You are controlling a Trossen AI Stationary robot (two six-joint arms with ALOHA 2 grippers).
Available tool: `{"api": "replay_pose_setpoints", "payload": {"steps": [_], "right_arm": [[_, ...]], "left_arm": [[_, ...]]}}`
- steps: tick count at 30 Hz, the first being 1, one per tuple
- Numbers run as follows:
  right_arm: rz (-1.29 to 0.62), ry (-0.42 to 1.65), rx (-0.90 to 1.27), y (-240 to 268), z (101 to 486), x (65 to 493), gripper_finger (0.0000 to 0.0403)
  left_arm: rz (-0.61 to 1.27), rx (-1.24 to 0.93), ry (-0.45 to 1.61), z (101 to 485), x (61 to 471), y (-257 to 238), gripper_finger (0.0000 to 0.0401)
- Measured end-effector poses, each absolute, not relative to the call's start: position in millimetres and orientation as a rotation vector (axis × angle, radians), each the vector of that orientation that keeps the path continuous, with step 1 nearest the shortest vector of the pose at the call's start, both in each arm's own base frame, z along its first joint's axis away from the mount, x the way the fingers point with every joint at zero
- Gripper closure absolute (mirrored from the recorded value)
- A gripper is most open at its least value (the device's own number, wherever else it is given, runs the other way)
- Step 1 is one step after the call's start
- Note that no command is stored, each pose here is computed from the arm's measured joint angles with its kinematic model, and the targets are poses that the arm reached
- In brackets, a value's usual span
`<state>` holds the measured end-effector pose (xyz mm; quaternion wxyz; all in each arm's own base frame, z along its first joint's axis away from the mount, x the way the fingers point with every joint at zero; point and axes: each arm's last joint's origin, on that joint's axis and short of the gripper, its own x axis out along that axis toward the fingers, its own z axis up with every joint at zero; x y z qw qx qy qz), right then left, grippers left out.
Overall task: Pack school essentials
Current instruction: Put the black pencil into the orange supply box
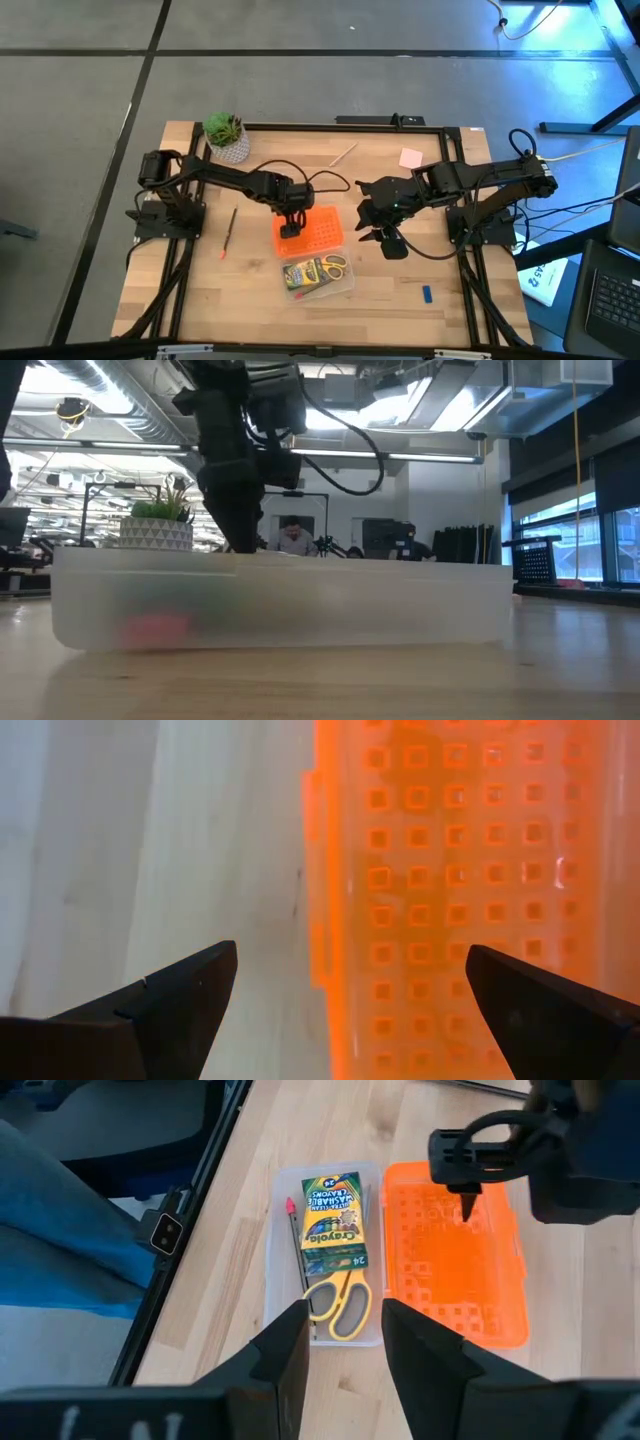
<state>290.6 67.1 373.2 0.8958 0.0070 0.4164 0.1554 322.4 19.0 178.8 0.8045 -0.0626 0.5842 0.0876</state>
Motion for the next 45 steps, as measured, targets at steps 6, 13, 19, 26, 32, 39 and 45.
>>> {"api": "replay_pose_setpoints", "payload": {"steps": [6, 13, 19, 26, 32, 39, 45], "right_arm": [[0.322, 0.863, 0.014, 67.2, 373.1, 290.6, 0.0273], [0.322, 0.864, 0.015, 67.1, 373.2, 290.5, 0.0273], [0.322, 0.864, 0.015, 67.1, 373.2, 290.4, 0.0273], [0.322, 0.863, 0.015, 67.1, 373.4, 290.3, 0.0273], [0.32, 0.863, 0.018, 67.1, 373.4, 290.4, 0.0273], [0.321, 0.863, 0.017, 67.0, 373.5, 290.3, 0.0273], [0.321, 0.862, 0.017, 67.1, 373.6, 290.3, 0.0273]], "left_arm": [[0.232, -0.195, 1.198, 201.7, 312.1, 23.0, 0.0013], [0.482, -0.496, 1.296, 232.6, 269.1, 16.3, 0.0013], [0.572, -0.604, 1.391, 243.7, 245.2, -12.9, 0.0013], [0.596, -0.724, 1.478, 241.8, 236.5, -49.6, 0.0013], [0.699, -0.776, 1.558, 223.6, 219.1, -63.5, 0.0013], [0.714, -0.808, 1.601, 191.6, 205.0, -75.0, 0.0013], [0.746, -0.804, 1.664, 177.5, 191.2, -82.1, 0.0013]]}}
